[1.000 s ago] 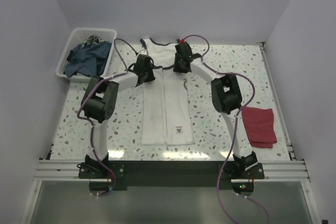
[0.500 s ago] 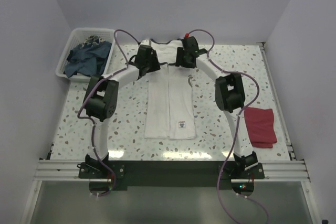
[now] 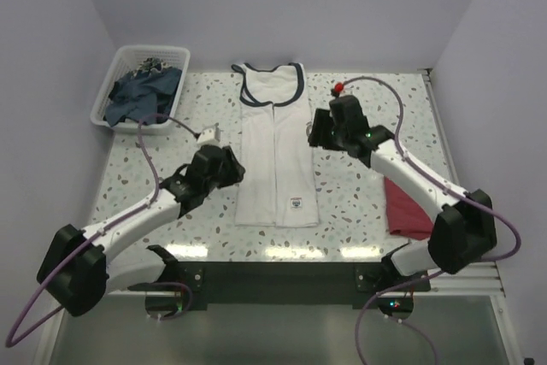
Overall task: Fold and stack the tank tops
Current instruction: Fold the tank top
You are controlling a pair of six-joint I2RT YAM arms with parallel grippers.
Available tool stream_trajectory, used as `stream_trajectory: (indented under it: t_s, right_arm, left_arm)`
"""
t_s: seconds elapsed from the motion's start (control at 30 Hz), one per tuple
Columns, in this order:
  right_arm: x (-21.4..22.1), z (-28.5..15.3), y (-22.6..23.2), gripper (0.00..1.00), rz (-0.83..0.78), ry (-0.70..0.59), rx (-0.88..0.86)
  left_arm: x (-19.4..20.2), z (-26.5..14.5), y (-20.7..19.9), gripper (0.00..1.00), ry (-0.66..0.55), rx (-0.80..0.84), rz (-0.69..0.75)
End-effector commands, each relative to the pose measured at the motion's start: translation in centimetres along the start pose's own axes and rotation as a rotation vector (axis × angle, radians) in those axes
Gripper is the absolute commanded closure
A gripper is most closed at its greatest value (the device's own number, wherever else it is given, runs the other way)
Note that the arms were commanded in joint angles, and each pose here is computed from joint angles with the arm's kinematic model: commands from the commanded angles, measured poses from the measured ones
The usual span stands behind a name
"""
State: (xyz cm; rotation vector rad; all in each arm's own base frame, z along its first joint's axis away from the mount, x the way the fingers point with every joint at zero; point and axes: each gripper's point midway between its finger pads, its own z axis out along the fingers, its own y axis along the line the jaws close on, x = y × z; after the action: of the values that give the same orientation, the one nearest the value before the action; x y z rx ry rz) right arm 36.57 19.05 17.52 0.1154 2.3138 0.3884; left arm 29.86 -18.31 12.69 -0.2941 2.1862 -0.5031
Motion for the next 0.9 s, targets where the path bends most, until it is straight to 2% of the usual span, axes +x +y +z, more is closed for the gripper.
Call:
stream_trajectory:
  t_s: [0.0, 0.1, 0.27, 0.63, 0.87]
  right_arm:
    - [9.5, -1.0, -2.1, 0.41, -0.011, 0.125, 0.034]
    - [14.5, -2.5, -3.3, 0.41, 0.02, 0.173, 0.006]
    - [19.5, -3.5, -4.8, 0.41, 0.081, 0.235, -0.022]
    - [23.6, -3.1, -4.3, 0.42, 0.18, 0.278, -0.06]
    - [25.8, -3.5, -4.9, 0.47, 0.205, 0.314, -0.048]
  left_arm:
    - [7.8, -2.1, 4.9, 0.52, 0.155, -0.093, -0.047]
    - [10.9, -3.7, 6.2, 0.5, 0.202, -0.062, -0.057]
    - [13.0, -4.7, 6.4, 0.43, 0.236, 0.03, -0.062]
    - [15.4, -4.0, 6.8, 0.44, 0.294, 0.053, -0.08]
    - [18.0, -4.5, 8.3, 0.49, 0.369, 0.008, -0.093]
